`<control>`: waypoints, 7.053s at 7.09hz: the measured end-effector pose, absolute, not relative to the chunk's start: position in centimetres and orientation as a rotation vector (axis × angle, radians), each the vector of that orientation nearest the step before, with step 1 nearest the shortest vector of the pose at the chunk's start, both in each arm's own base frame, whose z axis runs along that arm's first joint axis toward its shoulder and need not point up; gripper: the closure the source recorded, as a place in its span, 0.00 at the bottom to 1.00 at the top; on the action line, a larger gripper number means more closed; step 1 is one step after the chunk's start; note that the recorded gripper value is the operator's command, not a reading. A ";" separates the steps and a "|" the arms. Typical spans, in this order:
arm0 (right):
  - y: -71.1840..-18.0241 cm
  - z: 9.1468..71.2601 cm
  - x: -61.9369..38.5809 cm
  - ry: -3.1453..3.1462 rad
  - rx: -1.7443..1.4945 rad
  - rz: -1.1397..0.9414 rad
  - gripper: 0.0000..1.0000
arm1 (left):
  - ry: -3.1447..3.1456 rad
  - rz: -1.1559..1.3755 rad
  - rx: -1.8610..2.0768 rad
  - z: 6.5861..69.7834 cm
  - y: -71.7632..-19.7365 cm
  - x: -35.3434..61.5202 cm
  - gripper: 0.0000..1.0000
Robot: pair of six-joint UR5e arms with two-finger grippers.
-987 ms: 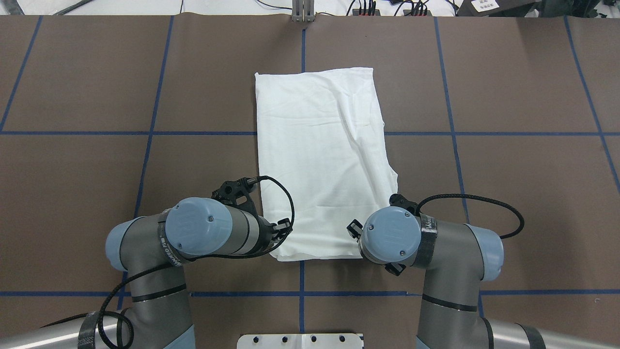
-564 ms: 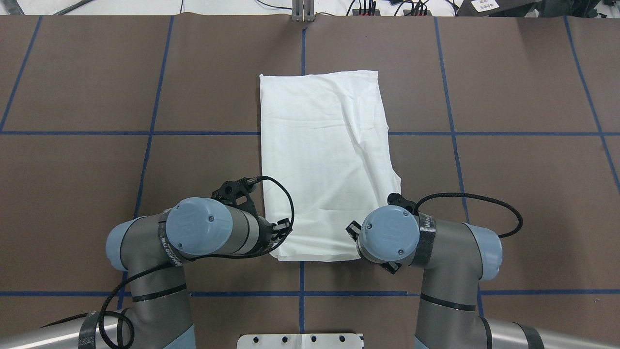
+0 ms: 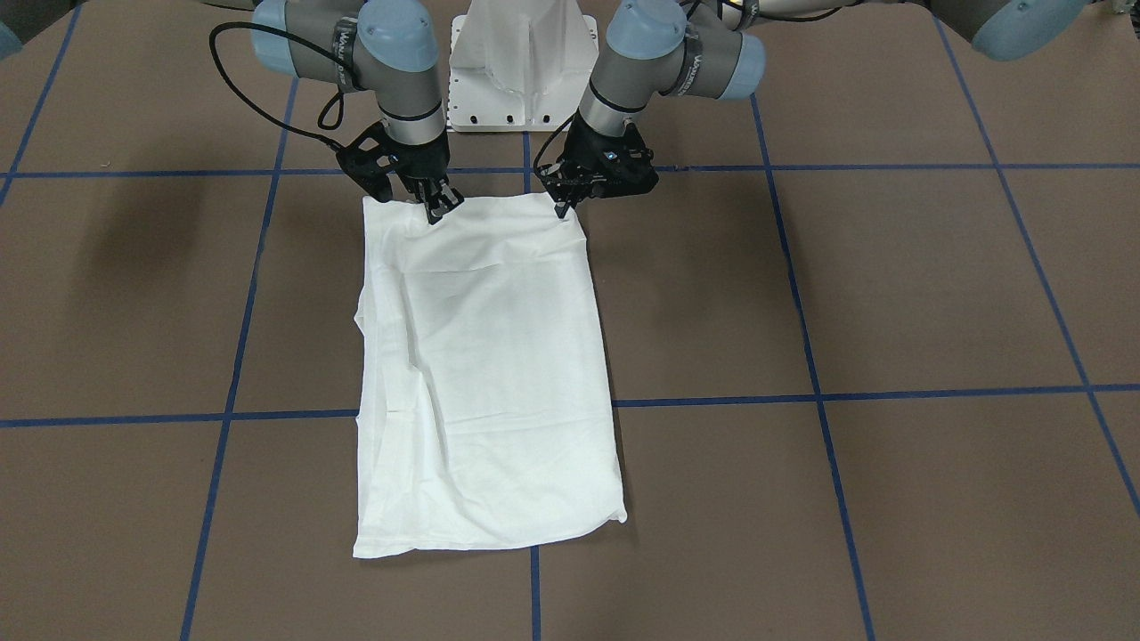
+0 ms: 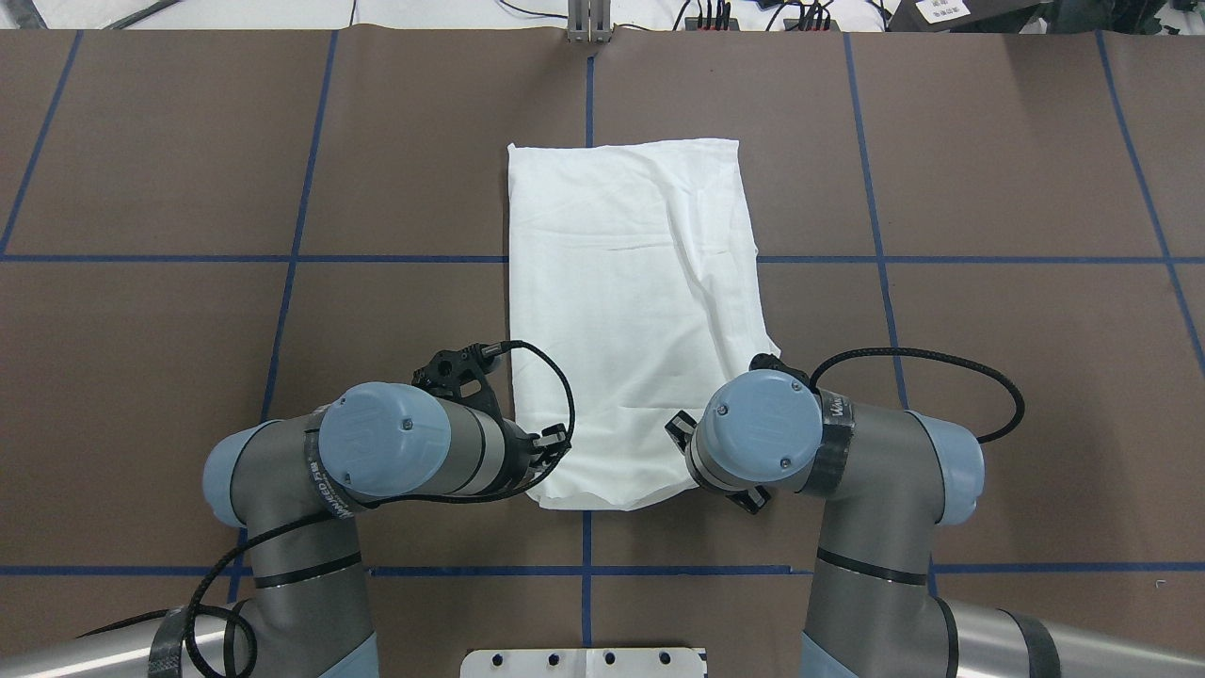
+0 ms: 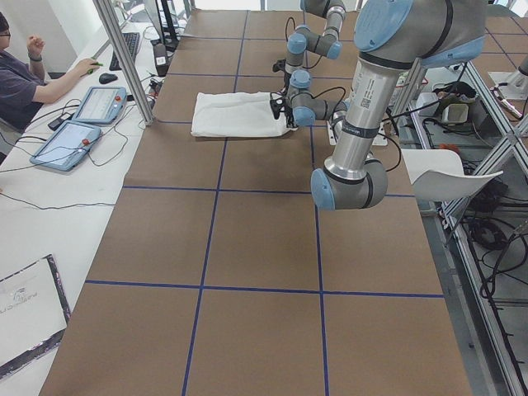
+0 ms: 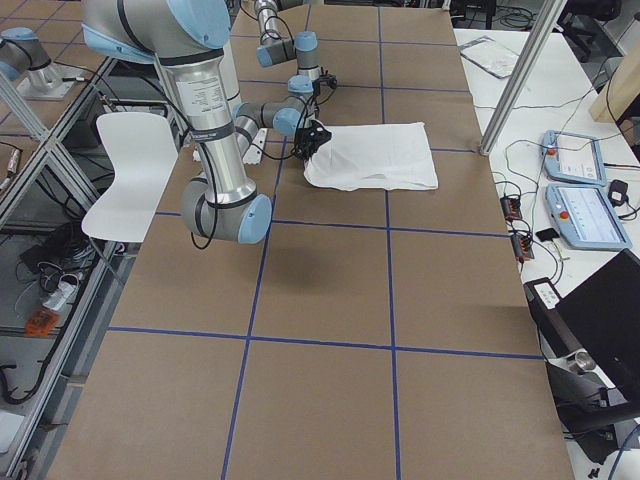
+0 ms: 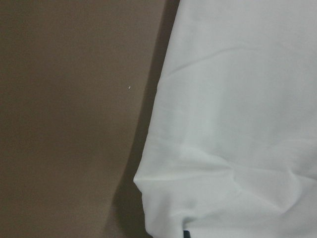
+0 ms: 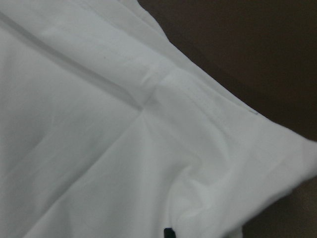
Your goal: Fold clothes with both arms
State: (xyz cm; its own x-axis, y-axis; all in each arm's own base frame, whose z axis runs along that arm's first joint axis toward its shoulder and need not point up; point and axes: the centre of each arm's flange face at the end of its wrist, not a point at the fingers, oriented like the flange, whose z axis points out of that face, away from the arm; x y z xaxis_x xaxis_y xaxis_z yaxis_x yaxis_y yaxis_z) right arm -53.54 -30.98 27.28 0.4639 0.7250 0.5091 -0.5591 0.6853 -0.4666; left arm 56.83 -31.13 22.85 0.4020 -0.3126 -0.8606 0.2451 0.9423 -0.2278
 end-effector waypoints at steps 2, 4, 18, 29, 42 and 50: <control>-30.7 24.9 -51.5 -0.803 -0.268 0.791 1.00 | 1.129 -0.344 -0.069 21.6 -30.3 54.4 1.00; -29.5 22.8 -50.2 -0.854 -0.284 0.762 1.00 | 1.141 -0.318 -0.093 18.9 -27.8 49.6 1.00; -38.0 17.0 -52.6 -0.927 -0.114 0.555 1.00 | 0.967 -0.333 -0.002 20.4 -39.2 44.8 1.00; -47.8 19.4 -55.6 -0.885 -0.073 0.621 0.00 | 1.002 -0.395 0.045 24.8 -46.7 48.0 0.12; -37.2 16.6 -63.0 -0.906 0.125 0.191 0.00 | 0.896 -0.404 0.132 33.2 -59.5 31.0 0.01; -58.7 16.7 -65.0 -0.736 0.407 0.137 0.00 | 0.898 -0.423 0.126 33.6 -59.9 29.4 0.01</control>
